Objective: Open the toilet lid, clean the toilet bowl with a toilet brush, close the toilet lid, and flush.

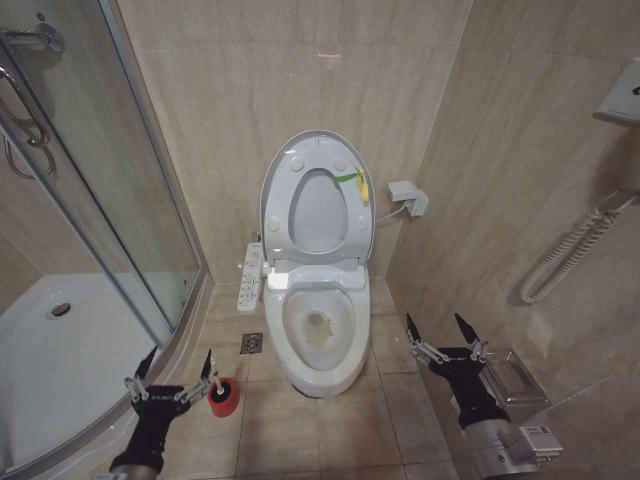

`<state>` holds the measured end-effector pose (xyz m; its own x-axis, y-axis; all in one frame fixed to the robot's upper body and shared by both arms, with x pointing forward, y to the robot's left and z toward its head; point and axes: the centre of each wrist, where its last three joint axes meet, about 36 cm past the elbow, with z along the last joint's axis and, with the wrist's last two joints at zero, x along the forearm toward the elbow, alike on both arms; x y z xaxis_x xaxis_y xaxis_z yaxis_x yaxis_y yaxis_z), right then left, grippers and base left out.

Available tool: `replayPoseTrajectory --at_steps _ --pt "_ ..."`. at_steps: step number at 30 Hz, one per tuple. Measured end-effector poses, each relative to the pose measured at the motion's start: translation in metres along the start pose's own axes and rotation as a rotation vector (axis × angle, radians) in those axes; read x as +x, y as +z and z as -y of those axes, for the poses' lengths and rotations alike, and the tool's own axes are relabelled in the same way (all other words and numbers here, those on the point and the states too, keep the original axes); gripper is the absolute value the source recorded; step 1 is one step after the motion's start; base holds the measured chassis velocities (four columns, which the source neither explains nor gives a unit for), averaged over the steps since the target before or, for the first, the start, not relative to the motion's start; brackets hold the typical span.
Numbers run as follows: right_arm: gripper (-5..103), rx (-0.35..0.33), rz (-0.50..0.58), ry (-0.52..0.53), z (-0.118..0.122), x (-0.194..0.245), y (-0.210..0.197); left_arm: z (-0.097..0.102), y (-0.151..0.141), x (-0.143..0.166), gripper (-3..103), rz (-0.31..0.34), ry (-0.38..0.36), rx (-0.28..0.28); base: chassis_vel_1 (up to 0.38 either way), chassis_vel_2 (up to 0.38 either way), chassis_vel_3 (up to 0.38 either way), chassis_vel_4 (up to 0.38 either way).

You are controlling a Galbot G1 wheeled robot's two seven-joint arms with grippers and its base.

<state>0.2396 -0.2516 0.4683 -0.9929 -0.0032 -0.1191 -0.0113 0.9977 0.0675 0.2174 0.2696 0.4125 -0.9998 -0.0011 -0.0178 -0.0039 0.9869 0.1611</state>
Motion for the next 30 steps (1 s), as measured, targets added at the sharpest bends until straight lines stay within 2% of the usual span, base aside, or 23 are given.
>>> replayPoseTrajectory --at_steps 1,4,5,7,9,10,13,14,16,20,22,24,25,26,27,30 --pt "100 0.0 0.0 0.0 0.0 0.0 0.0 0.0 0.0 0.0 100 0.0 0.0 0.0 0.0 0.0 0.0 0.0" --pt "100 0.0 0.0 0.0 0.0 0.0 0.0 0.007 0.036 0.006 100 -0.069 -0.015 0.077 0.0 0.0 0.0 0.0" --pt "100 0.0 0.0 0.0 0.0 0.0 0.0 0.007 0.036 0.006 100 -0.069 -0.015 0.077 0.0 0.0 0.0 0.0" --pt "100 0.0 0.0 0.0 0.0 0.0 0.0 0.011 0.062 0.01 100 -0.135 -0.034 0.127 0.0 0.0 0.0 0.0" --pt "100 0.0 0.0 0.0 0.0 0.0 0.0 0.012 0.082 0.013 100 -0.172 -0.044 0.136 0.0 0.0 0.0 0.0" --pt "100 0.0 0.0 0.0 0.0 0.0 0.0 0.012 0.082 0.013 100 -0.172 -0.044 0.136 0.0 0.0 0.0 0.0" --pt "100 0.0 0.0 0.0 0.0 0.0 0.0 0.012 0.127 0.021 97 -0.239 -0.049 0.139 0.0 0.0 0.0 0.0" --pt "100 0.0 0.0 0.0 0.0 0.0 0.0 0.012 0.127 0.021 97 -0.239 -0.049 0.139 0.0 0.0 0.0 0.0" --pt "100 0.0 0.0 0.0 0.0 0.0 0.0 0.014 0.155 0.028 97 -0.276 -0.047 0.131 0.0 0.0 0.0 0.0" --pt "100 0.0 0.0 0.0 0.0 0.0 0.0 0.019 0.19 0.04 100 -0.333 -0.069 0.174 0.0 0.0 0.0 0.0" --pt "100 0.0 0.0 0.0 0.0 0.0 0.0 0.017 0.199 0.042 100 -0.334 -0.079 0.174 0.0 0.0 0.0 0.0" --pt "100 0.0 0.0 0.0 0.0 0.0 0.0 0.003 0.218 0.039 100 -0.313 -0.083 0.152 0.0 0.0 0.0 0.0" --pt "100 0.0 0.0 0.0 0.0 0.0 0.0 0.0 0.221 0.036 95 -0.304 -0.083 0.146 0.0 0.0 0.0 0.0" --pt "100 0.0 0.0 0.0 0.0 0.0 0.0 -0.009 0.23 0.025 95 -0.276 -0.079 0.136 0.0 0.0 0.0 0.0" --pt "100 0.0 0.0 0.0 0.0 0.0 0.0 -0.009 0.23 0.025 95 -0.276 -0.079 0.136 0.0 0.0 0.0 0.0" --pt "100 0.0 0.0 0.0 0.0 0.0 0.0 -0.017 0.232 -0.003 95 -0.222 -0.058 0.145 0.0 0.0 0.0 0.0"
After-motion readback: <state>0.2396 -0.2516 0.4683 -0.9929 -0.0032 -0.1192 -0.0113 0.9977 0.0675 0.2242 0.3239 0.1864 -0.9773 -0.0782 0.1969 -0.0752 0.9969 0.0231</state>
